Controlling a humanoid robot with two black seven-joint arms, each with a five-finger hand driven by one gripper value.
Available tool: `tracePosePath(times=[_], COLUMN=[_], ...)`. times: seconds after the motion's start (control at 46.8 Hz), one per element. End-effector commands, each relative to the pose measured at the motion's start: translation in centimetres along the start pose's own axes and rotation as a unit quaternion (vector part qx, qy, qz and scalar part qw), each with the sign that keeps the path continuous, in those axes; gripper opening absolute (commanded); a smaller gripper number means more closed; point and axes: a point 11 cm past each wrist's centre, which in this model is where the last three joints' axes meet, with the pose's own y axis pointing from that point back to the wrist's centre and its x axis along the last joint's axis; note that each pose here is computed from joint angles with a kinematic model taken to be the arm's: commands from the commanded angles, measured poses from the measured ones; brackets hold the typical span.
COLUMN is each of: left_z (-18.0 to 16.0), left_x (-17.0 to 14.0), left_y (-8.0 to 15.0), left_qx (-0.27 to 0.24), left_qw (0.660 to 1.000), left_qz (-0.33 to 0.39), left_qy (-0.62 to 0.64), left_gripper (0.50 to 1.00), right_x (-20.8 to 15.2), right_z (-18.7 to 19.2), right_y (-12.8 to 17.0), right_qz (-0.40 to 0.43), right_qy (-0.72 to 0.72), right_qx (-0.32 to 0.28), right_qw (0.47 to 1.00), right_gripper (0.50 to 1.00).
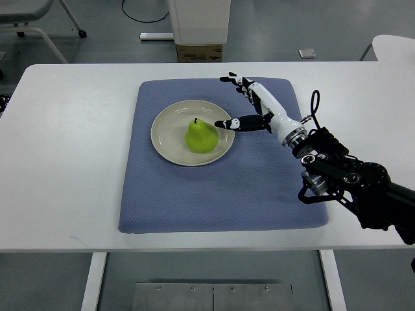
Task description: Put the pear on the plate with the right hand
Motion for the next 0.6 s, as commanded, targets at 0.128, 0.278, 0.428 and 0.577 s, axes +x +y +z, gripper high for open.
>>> tracePosePath(times=[0.128,0.278,0.428,0.577], left_z=[0.0,0.0,0.0,0.0], left_x=[0.0,0.0,0.0,0.0], left_y=[0.0,0.0,0.0,0.0], left_qx=[0.0,0.0,0.0,0.0], left_qw=[1.0,1.0,1.0,1.0], left_qz=[0.0,0.0,0.0,0.0], left_qy=[0.0,0.0,0.0,0.0], left_gripper=[1.0,1.0,1.0,1.0], right_x=[3.3,6.2,7.8,8.0], right_z=[0.7,1.0,0.7,1.0], right_y=[1.0,1.6,1.7,1.9], right_qz=[0.063,0.142,0.213,0.247], right_qy=[-0.051,-0.121,-0.21,-0.249], right_qx=[-0.008,-0.012,0.011,0.019], right_qw=[0.997,0.982,0.954,0.936], right_gripper=[1.0,1.0,1.0,1.0])
